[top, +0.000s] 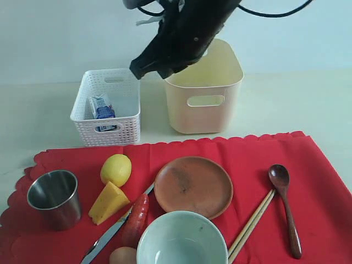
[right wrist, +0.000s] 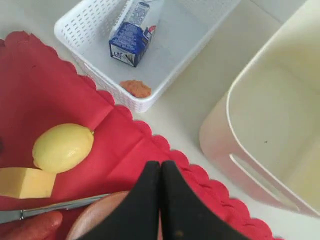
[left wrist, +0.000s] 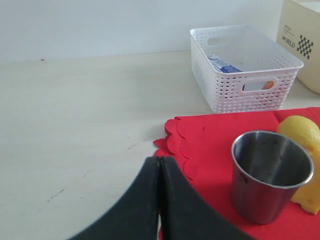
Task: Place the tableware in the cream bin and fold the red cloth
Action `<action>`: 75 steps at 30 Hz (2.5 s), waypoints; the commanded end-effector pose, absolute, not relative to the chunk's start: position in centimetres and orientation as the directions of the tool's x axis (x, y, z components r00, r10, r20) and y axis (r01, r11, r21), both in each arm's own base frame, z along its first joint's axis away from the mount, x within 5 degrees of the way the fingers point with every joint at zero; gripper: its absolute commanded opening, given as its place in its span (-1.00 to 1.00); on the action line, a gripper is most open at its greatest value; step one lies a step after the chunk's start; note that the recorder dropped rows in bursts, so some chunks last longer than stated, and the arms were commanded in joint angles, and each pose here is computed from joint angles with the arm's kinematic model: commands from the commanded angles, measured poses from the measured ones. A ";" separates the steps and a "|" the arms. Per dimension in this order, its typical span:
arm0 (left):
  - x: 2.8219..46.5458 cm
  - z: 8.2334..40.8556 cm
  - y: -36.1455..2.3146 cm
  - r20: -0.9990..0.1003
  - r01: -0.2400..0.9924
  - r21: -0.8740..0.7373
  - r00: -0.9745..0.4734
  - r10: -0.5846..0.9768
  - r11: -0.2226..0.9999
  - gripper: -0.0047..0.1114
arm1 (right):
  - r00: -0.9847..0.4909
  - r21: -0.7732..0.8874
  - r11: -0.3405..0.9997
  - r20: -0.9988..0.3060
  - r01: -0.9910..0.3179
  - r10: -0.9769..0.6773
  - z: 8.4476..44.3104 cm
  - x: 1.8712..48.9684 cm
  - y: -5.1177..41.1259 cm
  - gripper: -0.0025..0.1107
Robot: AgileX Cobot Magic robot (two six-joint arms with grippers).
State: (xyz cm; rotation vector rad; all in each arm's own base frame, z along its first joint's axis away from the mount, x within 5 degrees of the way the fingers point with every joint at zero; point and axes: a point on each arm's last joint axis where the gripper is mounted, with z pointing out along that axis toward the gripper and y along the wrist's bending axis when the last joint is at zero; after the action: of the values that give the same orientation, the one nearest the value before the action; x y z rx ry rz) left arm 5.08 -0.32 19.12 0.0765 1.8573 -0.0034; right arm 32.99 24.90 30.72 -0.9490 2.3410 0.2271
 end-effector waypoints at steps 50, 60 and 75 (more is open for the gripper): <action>4.9 19.9 -0.8 -0.966 0.158 0.036 -0.246 0.075 0.987 -0.92 | -0.254 -0.017 0.833 -0.949 -0.554 -0.188 32.2 3.7 2.1 -0.96; 5.7 25.8 -1.5 -0.968 0.251 0.039 -0.230 0.099 0.967 -0.92 | -0.241 -0.020 0.845 -0.955 -0.534 -0.175 29.6 3.9 2.0 -0.96; 11.4 34.4 -2.8 -0.957 0.256 0.040 -0.269 0.111 0.966 -0.92 | -0.181 -0.007 0.833 -0.975 -0.553 -0.129 27.1 4.9 3.0 -0.96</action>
State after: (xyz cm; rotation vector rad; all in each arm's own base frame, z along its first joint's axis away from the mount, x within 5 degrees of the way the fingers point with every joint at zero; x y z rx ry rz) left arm 10.27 -2.49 33.85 0.2627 1.8268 -0.1392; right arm 4.80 2.88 27.03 -0.5384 1.7933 0.3969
